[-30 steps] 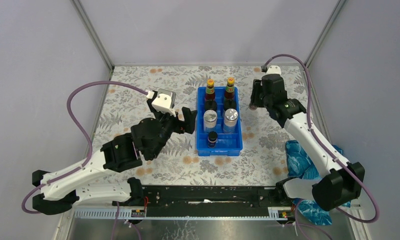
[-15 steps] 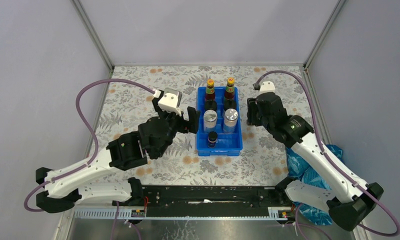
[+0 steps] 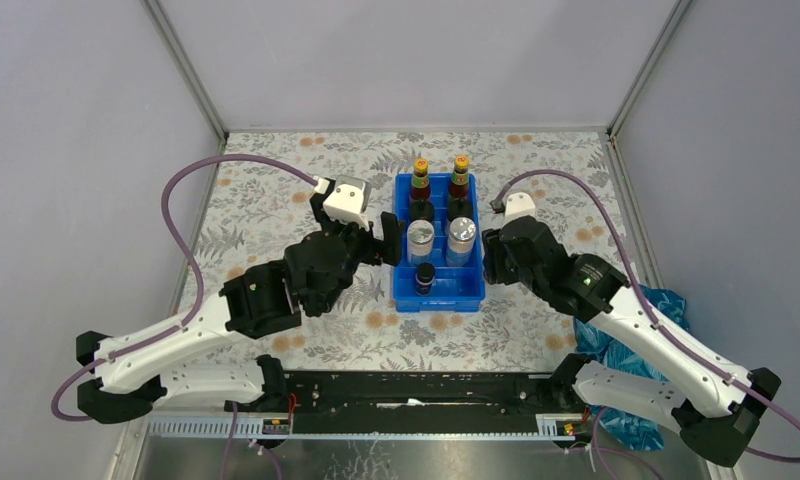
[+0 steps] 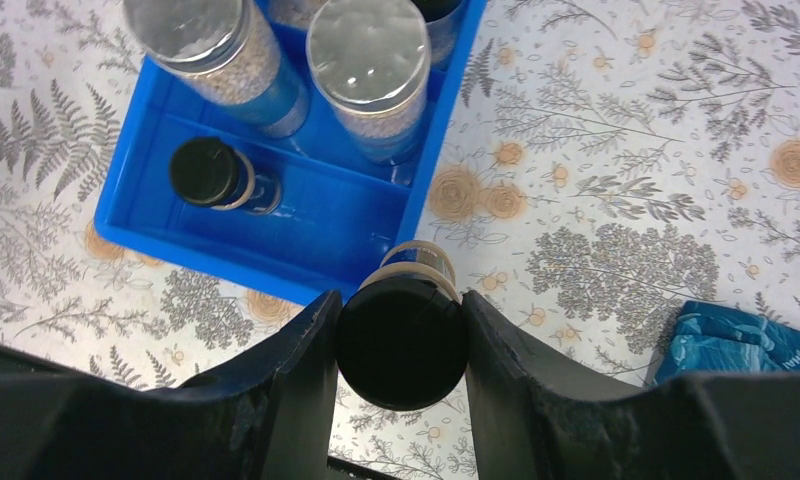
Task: Organize the condiment bottles
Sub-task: Place the bottle in the storage box.
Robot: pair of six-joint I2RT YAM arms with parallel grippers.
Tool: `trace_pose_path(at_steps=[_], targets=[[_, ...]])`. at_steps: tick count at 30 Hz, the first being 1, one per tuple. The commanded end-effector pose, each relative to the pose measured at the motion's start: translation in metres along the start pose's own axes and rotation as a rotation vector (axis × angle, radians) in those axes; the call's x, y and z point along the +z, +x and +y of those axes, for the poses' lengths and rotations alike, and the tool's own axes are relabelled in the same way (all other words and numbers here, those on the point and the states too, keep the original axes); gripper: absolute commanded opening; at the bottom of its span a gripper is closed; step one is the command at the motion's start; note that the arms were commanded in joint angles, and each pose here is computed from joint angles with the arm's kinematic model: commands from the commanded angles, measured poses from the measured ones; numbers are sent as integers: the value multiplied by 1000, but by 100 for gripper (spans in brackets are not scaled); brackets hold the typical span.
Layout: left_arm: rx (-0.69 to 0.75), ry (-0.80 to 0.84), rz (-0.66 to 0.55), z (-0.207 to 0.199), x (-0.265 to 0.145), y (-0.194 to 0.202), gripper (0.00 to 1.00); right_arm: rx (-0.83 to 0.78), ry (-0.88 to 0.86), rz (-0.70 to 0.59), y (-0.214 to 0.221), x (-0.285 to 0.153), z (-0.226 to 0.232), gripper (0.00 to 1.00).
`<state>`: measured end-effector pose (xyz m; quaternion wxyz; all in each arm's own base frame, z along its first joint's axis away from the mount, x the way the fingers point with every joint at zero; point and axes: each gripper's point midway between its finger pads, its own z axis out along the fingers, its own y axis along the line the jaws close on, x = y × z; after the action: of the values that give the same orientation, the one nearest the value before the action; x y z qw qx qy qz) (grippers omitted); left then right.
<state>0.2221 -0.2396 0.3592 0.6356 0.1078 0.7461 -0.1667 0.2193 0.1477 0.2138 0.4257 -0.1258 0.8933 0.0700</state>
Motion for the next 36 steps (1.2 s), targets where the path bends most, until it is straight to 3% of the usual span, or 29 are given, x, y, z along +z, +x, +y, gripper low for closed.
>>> trace_pose_path(at_steps=[1, 16, 36], targets=[[-20, -15, -26, 0, -1, -12, 90, -14, -27, -6, 1, 2, 16, 0], [-22, -9, -28, 0, -2, -12, 90, -92, -79, 23, 10, 25, 62, 0], [-31, 2, -38, 5, -9, -14, 90, -141, -12, 20, 11, 56, 66, 0]])
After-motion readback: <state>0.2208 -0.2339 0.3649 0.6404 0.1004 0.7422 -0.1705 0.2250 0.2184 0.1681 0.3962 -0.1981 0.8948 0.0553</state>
